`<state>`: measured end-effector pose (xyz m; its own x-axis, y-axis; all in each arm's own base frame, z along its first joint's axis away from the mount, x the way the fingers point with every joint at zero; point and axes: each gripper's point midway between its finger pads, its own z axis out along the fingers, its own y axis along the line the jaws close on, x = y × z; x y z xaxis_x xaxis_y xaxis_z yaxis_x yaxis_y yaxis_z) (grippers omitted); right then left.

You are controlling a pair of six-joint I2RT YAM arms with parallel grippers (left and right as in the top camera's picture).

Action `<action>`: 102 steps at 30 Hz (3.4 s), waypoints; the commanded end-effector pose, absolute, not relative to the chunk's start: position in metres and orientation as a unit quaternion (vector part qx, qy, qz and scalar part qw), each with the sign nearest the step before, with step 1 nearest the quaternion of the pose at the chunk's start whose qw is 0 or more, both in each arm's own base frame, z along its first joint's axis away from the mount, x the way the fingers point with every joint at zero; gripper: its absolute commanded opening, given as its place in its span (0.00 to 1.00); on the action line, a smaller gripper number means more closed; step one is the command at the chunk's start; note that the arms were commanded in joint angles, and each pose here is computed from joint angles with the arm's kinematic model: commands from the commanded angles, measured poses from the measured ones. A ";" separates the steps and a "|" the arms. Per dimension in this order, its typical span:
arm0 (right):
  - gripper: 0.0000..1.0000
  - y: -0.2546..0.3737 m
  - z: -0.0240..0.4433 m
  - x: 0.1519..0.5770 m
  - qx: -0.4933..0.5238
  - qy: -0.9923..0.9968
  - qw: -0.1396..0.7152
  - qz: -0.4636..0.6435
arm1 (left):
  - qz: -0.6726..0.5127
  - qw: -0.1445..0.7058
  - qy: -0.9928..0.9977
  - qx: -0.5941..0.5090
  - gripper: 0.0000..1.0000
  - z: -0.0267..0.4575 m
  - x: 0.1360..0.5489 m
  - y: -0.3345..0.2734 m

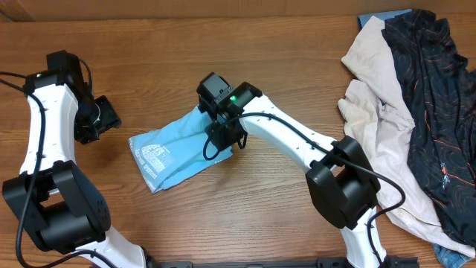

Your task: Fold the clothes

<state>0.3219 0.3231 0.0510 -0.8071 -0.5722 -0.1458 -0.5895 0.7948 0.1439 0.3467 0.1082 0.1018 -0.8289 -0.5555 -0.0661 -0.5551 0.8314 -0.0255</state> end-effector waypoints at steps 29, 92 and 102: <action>0.44 0.303 0.057 0.286 -0.246 0.964 -0.044 0.092 | -0.159 0.081 0.976 -0.126 0.56 0.115 0.376 0.033; 0.43 0.315 0.093 0.285 -0.235 0.951 -0.020 0.201 | -0.180 0.057 0.975 0.121 0.13 0.044 0.404 -0.094; 0.43 0.328 0.093 0.275 -0.263 0.934 -0.022 0.242 | -0.175 0.057 0.976 0.119 0.13 0.043 0.404 -0.092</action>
<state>0.2817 0.3223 0.0836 -0.8777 -0.4758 -0.0576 -0.4517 0.7812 0.4310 0.4035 -0.0906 0.0447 -0.9633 0.2163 -0.1590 0.2585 0.9069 -0.3327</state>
